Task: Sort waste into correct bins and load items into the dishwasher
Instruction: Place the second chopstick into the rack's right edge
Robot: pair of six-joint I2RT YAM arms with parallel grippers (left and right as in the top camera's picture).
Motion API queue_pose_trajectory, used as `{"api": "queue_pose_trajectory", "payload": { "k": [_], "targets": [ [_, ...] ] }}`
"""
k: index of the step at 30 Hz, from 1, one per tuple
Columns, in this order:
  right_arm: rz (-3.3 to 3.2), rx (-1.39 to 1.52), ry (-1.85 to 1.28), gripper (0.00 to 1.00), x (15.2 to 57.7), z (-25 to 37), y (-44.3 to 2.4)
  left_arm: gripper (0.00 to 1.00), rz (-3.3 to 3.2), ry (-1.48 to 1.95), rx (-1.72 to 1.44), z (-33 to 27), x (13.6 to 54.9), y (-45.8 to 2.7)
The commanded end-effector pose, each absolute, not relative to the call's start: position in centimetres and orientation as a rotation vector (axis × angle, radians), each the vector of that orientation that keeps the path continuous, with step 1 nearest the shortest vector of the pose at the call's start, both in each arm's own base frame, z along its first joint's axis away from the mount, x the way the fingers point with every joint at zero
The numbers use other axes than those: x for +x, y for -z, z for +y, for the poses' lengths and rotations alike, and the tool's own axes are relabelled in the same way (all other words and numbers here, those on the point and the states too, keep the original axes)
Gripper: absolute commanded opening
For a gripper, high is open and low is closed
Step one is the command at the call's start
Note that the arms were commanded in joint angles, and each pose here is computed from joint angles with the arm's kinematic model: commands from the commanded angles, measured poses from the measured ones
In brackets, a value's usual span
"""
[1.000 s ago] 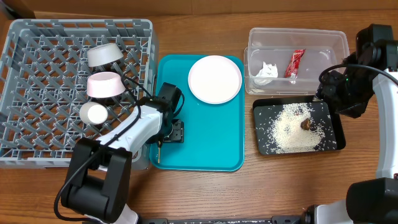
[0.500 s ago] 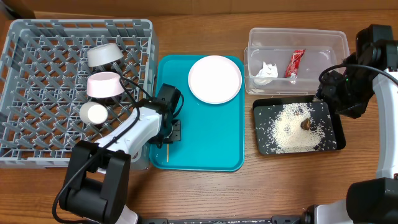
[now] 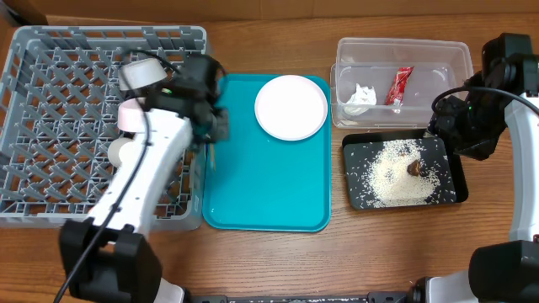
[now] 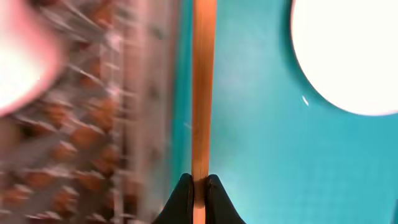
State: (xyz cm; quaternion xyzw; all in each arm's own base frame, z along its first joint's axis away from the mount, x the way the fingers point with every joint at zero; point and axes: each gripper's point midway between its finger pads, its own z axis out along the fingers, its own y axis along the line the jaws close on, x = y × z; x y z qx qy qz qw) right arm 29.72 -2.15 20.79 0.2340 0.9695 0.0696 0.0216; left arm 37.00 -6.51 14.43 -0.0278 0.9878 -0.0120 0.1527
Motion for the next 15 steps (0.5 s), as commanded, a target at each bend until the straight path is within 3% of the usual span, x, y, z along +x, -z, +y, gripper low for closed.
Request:
{"api": "queue_pose_trajectory", "payload": {
  "k": [1, 11, 15],
  "targets": [
    [2.947, 0.704, -0.204, 0.67, 30.0, -2.4, -22.3, 0.04, 2.789, -0.030, -0.033, -3.3, 38.0, -15.7],
    [2.947, 0.704, -0.205, 0.67, 29.9, -2.4, -22.3, 0.07, 2.800, -0.065, -0.094, -0.5, 38.9, -14.5],
    [2.947, 0.705, -0.204, 0.67, 30.0, -2.4, -22.3, 0.37, 2.820, -0.065, -0.095, -0.6, 39.0, -13.7]
  ]
}}
